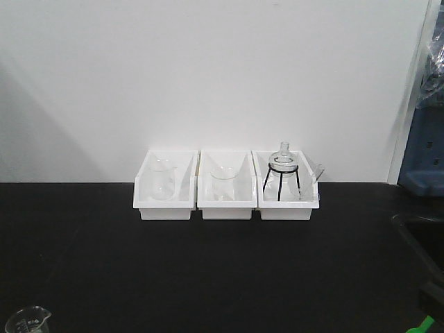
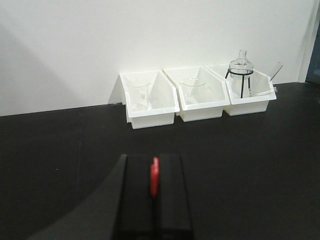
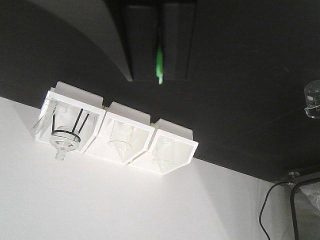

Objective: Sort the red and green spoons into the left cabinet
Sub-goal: 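Lift both spoons up out of the beakers, then turn the base away from the bench holding both spoons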

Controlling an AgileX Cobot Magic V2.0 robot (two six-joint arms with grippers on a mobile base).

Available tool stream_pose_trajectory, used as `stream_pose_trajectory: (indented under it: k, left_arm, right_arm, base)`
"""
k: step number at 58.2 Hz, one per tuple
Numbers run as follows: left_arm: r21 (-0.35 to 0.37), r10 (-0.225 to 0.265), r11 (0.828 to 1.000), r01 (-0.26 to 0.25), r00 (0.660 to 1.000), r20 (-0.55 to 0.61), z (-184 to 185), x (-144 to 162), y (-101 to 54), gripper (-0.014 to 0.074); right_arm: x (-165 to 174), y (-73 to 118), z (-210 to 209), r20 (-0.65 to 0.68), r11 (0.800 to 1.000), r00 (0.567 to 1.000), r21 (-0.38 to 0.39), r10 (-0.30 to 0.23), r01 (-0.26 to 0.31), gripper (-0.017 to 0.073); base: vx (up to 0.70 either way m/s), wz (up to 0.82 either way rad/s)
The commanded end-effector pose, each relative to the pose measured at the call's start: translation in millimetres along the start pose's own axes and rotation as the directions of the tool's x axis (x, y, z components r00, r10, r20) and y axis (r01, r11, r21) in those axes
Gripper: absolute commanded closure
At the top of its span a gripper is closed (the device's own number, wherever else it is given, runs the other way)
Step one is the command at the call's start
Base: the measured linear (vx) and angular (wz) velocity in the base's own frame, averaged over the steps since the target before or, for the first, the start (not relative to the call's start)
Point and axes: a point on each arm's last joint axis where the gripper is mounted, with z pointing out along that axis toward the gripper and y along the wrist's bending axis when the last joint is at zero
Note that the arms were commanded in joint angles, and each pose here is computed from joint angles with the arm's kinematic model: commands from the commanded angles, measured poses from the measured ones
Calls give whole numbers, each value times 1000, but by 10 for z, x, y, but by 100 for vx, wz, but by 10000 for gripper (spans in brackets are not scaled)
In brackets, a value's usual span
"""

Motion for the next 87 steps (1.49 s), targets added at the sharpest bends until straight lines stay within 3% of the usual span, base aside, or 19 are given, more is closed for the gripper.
stream_pose_trajectory:
  k: [1,42,87]
  left_arm:
    - [-18,-21,1000,23,996,82,-15,-138,13,597]
    - [-18,-21,1000,23,996,82,-15,-138,13,597]
    - [-18,-20,1000,22,996,81,-15,-138,13,597]
  right_arm:
    - [-141,-45,-26,79,999,997,42,8,-12,562]
    - [-141,-45,-26,80,999,997,42,9,-13,562]
    - [-141,-45,-26,80,999,997,42,9,-13,562]
  base:
    - [0,0]
    - [-4,4]
    - [-19,45]
